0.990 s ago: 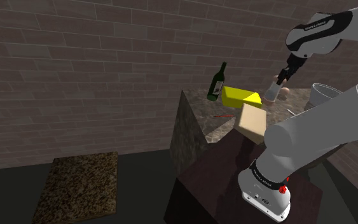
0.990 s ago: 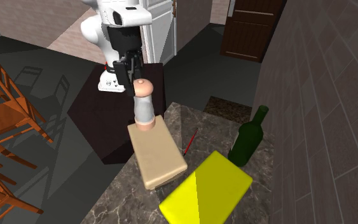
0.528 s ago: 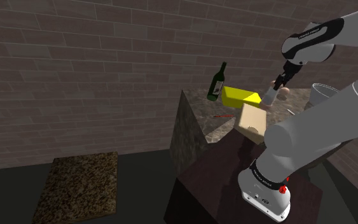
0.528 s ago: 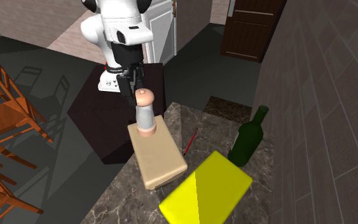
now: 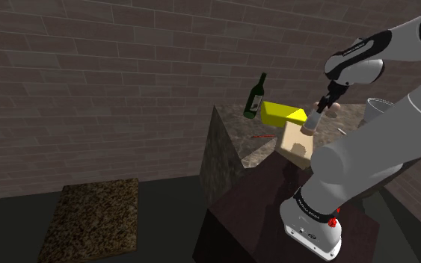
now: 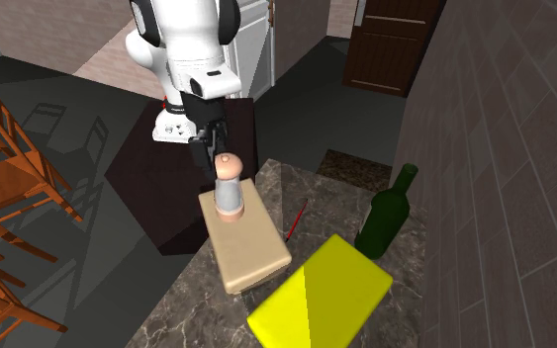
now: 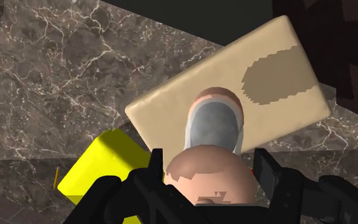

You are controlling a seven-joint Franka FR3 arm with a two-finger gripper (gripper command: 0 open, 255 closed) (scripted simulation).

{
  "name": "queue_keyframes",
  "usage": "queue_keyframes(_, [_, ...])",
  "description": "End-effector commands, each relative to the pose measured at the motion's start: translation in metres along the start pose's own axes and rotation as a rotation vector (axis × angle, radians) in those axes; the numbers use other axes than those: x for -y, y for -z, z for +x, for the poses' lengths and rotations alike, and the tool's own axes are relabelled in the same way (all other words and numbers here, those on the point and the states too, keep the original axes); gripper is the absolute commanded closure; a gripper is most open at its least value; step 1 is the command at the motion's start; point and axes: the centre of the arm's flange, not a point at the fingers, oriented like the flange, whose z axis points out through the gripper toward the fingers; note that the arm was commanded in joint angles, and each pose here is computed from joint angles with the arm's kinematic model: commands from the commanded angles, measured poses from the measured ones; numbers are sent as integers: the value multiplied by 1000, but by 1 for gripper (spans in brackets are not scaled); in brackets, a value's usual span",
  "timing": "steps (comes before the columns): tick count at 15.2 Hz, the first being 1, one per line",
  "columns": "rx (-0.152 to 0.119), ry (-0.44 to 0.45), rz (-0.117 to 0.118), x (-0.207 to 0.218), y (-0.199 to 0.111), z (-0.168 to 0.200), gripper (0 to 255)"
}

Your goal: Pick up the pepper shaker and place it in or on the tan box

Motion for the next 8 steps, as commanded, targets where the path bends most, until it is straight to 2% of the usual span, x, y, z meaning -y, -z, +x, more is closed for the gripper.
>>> queue_keyframes(1, [-1,0,-1,2,-11,0,255])
queue_keyframes(8, [-1,0,-1,9,-50,-1,255])
